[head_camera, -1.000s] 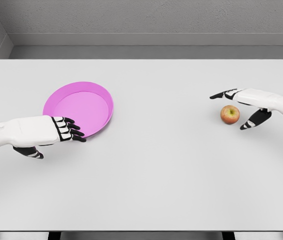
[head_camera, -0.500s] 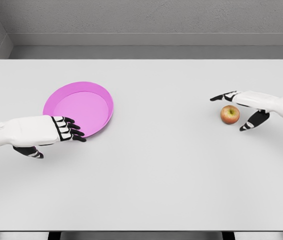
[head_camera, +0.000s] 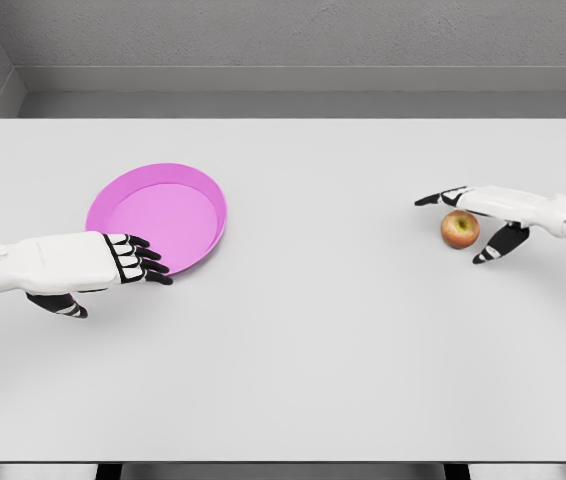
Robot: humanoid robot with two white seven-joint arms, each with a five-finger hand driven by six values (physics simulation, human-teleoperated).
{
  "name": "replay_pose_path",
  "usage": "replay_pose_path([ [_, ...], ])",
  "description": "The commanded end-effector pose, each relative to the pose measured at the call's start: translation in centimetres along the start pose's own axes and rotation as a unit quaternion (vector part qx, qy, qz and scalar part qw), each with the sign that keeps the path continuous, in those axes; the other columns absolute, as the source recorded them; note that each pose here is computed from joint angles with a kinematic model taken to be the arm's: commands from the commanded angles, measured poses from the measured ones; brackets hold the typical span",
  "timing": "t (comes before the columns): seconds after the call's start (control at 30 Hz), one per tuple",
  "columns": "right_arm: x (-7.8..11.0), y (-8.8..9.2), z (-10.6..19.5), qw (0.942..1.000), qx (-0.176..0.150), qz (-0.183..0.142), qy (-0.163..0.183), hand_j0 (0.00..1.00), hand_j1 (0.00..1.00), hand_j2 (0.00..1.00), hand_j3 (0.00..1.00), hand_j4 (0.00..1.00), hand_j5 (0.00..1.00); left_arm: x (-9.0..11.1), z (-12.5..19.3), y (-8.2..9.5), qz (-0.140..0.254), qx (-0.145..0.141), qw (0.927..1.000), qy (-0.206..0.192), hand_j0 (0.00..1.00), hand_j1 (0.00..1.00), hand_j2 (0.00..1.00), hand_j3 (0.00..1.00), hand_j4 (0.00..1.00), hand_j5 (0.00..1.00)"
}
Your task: Put the apple on the plate with both arms
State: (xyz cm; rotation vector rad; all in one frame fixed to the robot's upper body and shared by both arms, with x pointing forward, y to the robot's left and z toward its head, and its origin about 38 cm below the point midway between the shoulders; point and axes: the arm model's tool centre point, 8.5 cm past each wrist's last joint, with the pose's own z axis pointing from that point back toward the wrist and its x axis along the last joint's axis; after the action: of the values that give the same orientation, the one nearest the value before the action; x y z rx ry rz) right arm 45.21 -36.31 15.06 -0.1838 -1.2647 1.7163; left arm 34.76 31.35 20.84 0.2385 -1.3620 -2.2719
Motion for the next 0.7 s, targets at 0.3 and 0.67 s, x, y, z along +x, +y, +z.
replay_pose_path([
  [0.3,0.02,-0.07,-0.03,1.0000,-0.002,0.000,-0.004,1.00,1.00,1.00,1.00,1.00,1.00,-0.01,0.01,0.05,0.002,0.002,1.0000,0.000,1.00,1.00,1.00,1.00,1.00,1.00],
  [0.67,0.07,-0.05,0.04,0.9999,-0.002,0.005,-0.011,0.98,0.98,0.98,0.98,0.98,0.98,0.05,-0.09,-0.03,0.003,0.002,1.0000,-0.001,1.00,1.00,1.00,1.00,1.00,1.00],
])
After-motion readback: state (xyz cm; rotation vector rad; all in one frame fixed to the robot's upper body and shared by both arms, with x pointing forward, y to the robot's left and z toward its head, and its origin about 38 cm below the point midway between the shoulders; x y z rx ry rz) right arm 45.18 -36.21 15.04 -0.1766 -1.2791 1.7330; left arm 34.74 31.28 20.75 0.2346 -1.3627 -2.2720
